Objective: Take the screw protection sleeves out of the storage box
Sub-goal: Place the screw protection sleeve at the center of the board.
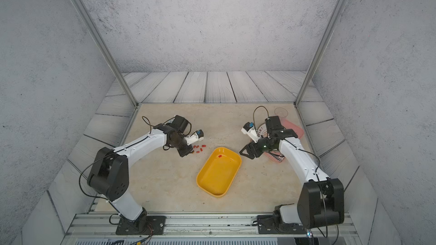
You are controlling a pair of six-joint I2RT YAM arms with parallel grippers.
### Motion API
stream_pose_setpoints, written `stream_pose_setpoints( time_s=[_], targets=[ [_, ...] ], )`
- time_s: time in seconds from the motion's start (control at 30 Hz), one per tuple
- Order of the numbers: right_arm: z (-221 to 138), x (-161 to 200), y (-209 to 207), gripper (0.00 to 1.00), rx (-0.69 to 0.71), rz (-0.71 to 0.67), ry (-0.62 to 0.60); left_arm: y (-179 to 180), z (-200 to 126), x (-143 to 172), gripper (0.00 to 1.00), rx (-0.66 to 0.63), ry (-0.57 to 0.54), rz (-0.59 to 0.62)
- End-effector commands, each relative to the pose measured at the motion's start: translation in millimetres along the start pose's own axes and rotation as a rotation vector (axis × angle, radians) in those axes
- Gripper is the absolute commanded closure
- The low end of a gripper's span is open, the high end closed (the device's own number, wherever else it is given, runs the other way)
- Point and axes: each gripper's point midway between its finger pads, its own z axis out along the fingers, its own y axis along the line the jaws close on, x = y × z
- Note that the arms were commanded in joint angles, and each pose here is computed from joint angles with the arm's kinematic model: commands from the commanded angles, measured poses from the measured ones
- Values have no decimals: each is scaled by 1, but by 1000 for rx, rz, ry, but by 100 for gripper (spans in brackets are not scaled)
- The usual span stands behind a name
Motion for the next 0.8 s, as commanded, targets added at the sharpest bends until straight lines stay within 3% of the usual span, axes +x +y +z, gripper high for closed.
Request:
stream_pose_setpoints(
  time_s=[0.0,0.27,0.37,0.53,0.77],
  targets=[
    [16,4,8,25,0,-80,49,14,18,15,93,-43,39,-37],
    [41,13,15,20,-31,-91,124,37,50,28,87,-105,125,-38],
    [41,13,12,20,-16,-88,137,37,51,25,77,-95,121,-53],
    [38,13,5,20,25,-77,166,34,34,13,66,-89,79,-67],
    [44,21,-44,21,240,-31,262,14,-6,-3,55,-35,-9,-70]
  ],
)
